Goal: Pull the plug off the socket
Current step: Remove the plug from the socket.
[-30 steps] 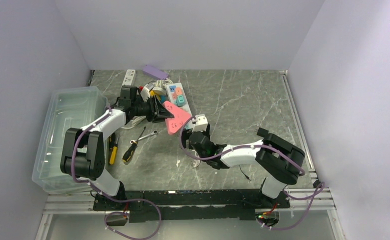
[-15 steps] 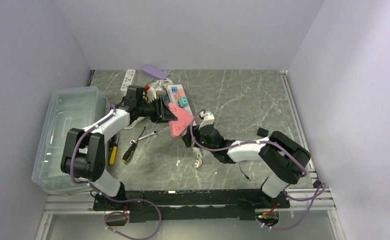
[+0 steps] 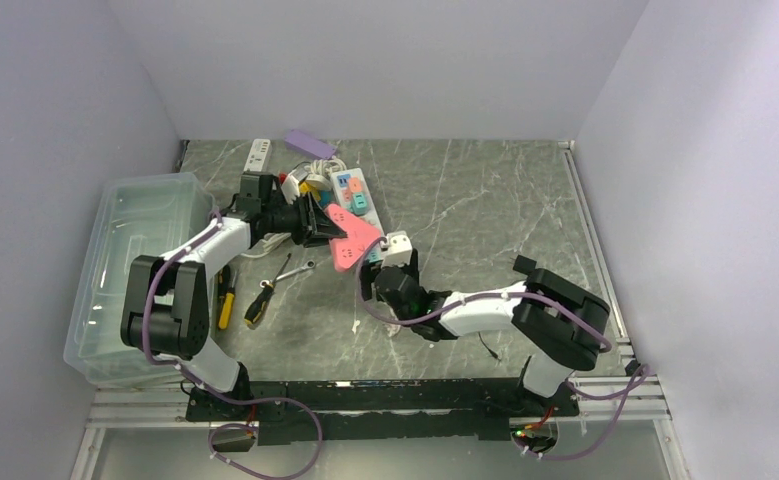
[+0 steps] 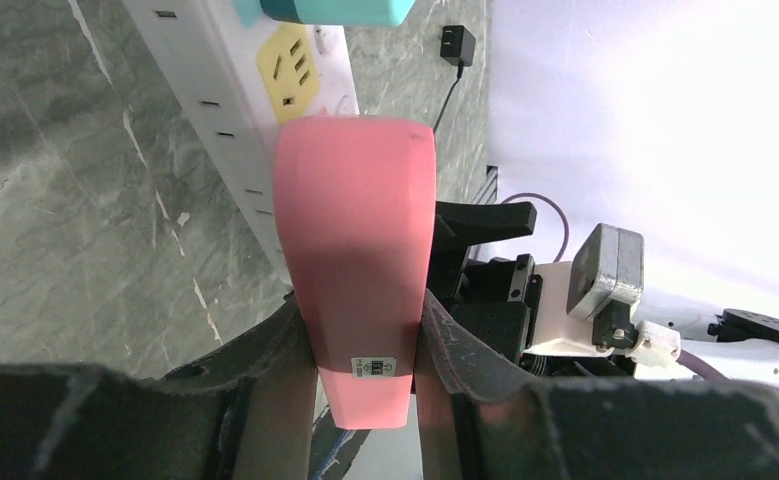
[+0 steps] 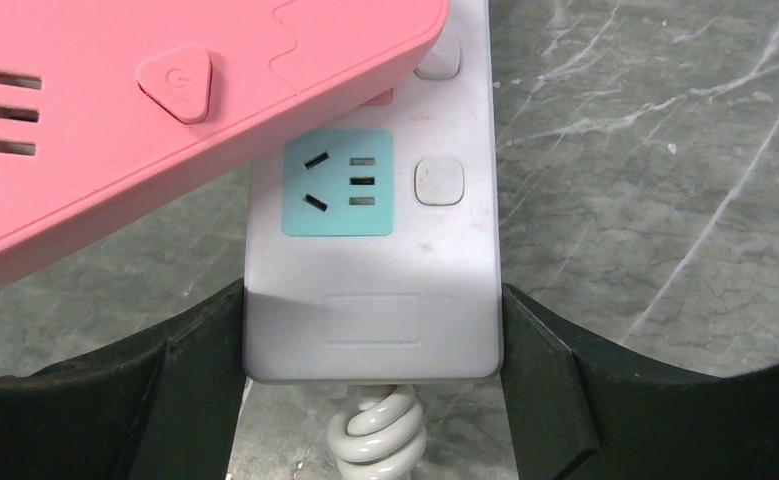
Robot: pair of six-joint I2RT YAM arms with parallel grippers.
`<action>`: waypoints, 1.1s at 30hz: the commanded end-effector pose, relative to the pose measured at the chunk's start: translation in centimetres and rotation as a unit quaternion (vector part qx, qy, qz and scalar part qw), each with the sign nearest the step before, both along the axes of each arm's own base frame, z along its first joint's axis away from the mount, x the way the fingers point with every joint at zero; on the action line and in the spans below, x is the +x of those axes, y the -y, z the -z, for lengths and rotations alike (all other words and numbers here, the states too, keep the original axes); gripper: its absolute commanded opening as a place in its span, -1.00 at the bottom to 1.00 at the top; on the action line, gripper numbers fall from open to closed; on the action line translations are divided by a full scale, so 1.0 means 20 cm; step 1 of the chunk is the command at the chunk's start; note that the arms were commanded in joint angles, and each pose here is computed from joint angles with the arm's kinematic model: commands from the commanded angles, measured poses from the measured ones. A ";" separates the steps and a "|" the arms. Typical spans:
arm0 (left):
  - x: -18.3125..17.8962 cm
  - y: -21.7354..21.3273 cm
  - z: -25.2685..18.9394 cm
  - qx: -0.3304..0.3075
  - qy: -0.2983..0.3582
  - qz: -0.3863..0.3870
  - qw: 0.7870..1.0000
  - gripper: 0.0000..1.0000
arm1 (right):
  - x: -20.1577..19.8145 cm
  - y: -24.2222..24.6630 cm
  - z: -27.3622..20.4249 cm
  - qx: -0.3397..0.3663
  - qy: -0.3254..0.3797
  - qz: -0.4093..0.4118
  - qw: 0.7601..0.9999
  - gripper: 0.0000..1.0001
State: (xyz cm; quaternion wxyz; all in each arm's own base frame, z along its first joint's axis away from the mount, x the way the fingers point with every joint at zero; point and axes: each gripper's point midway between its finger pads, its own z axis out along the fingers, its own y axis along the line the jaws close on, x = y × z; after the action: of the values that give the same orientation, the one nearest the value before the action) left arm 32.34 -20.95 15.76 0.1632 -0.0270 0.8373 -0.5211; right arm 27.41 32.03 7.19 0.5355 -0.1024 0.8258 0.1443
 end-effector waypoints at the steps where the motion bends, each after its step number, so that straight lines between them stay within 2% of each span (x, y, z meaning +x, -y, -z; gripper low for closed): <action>1: 0.09 0.00 -0.15 -0.028 0.078 0.006 0.997 -1.00 | 0.00 0.03 -0.01 -0.050 0.020 0.004 0.999 -1.00; 10: 0.05 0.02 -0.14 0.009 0.100 0.022 0.995 -1.00 | 0.10 0.13 0.01 0.104 -0.075 -0.029 0.991 -1.00; 18: 0.03 0.07 -0.14 -0.012 0.090 0.040 0.995 -1.00 | 0.13 0.18 -0.01 0.065 -0.052 -0.011 0.996 -1.00; 25: 0.08 0.00 -0.16 -0.034 0.076 0.017 0.996 -1.00 | 0.05 0.08 -0.06 -0.073 0.034 0.005 0.997 -1.00; 33: 0.10 -0.04 -0.16 -0.057 0.064 0.004 0.996 -1.00 | 0.04 0.08 -0.06 -0.118 0.061 0.021 0.991 -1.00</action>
State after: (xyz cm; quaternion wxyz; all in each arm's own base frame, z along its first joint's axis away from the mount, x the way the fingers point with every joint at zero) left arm 32.47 -20.54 15.96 0.1508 -0.0337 0.8252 -0.5433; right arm 27.82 31.76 7.97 0.5553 -0.1295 0.8153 0.1012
